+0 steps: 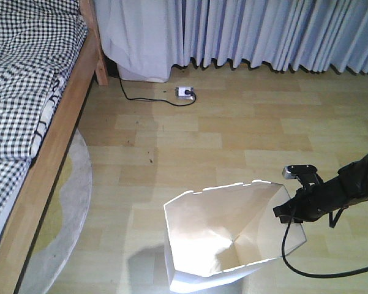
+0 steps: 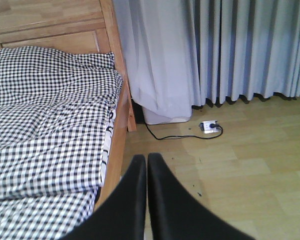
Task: Move trash bin to bedside with robot
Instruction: 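Drag the held bin across the floor to beside the bed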
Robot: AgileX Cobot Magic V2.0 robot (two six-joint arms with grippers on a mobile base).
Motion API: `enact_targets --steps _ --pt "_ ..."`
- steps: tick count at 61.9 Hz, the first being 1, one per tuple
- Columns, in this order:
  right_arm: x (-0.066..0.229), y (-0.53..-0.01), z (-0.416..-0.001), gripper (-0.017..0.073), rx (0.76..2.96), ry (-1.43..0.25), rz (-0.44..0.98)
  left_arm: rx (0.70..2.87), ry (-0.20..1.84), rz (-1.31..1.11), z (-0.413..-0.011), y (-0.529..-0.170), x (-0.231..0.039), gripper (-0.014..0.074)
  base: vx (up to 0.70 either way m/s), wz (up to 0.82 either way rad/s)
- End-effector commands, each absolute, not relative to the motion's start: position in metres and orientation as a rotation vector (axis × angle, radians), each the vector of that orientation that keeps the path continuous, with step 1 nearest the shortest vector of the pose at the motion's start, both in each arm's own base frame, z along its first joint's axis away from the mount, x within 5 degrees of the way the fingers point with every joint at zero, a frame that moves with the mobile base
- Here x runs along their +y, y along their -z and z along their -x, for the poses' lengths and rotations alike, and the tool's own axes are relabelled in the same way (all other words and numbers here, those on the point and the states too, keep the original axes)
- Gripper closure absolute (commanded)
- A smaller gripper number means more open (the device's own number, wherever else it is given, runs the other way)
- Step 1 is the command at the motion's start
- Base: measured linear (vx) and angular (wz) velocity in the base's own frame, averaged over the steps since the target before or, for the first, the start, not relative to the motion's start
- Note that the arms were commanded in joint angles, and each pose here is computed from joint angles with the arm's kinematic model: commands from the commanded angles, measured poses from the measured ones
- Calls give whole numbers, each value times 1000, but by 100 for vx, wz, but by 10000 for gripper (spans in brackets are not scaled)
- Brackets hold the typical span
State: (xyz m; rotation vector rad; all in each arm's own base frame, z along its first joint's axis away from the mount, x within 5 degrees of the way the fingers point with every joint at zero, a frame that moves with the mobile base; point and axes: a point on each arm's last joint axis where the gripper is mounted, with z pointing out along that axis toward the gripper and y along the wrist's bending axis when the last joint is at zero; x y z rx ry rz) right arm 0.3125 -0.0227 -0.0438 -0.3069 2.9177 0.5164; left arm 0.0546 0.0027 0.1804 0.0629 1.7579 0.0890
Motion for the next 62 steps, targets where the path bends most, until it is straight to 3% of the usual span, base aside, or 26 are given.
enact_targets --steps 1,62 --pt "-12 12 -325 566 2793 -728 300 1703 -69 -66 -56 -178 1 599 32 6" --pt "-12 12 -325 566 2793 -728 300 1703 -69 -66 -56 -178 1 599 32 -1"
